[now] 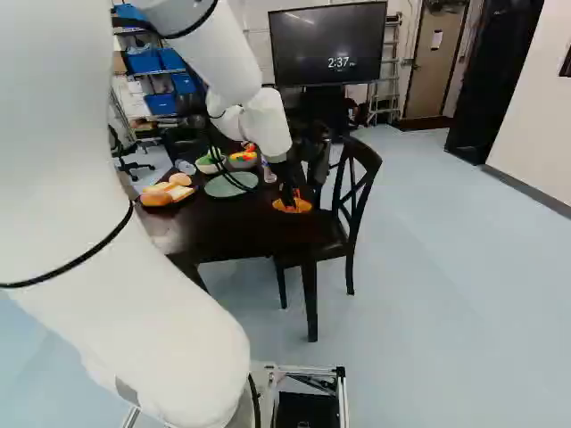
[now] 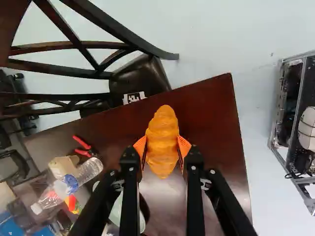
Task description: Move the croissant to the empty plate
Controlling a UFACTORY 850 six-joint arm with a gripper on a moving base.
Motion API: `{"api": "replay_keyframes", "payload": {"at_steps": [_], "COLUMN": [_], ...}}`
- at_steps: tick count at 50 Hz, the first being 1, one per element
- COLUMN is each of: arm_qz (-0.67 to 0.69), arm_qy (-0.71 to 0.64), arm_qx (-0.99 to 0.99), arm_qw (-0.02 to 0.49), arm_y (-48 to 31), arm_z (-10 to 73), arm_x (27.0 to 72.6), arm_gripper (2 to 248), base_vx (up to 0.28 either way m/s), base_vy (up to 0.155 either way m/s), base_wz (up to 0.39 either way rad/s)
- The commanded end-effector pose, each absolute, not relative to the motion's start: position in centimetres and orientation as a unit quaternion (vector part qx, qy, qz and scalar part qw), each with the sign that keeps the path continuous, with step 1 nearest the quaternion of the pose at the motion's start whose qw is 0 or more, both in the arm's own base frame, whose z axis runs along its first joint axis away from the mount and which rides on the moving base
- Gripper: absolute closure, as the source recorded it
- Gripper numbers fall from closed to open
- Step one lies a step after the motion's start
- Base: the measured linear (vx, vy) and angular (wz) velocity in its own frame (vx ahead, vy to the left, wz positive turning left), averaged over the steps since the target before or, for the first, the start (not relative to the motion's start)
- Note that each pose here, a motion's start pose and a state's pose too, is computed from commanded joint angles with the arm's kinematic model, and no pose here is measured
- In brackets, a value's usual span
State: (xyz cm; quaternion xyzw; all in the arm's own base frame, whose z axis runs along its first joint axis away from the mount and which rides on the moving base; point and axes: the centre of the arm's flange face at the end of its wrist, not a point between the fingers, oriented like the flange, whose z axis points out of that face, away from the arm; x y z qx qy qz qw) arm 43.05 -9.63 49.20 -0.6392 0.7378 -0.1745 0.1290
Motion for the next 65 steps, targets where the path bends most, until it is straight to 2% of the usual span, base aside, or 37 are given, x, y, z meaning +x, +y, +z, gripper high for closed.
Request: {"api": "replay_keyframes", "payload": {"at_steps": [65], "arm_qz": [-0.209], "arm_qy": [0.657], "arm_qx": [-0.699], "arm_qw": [0.191], "arm_y": [-0.7], "arm_z": [55.6], "arm_x": [49.7], "arm_gripper": [146], "base_vx": [0.0], "base_vy": [0.0], "base_wz": [0.0]}}
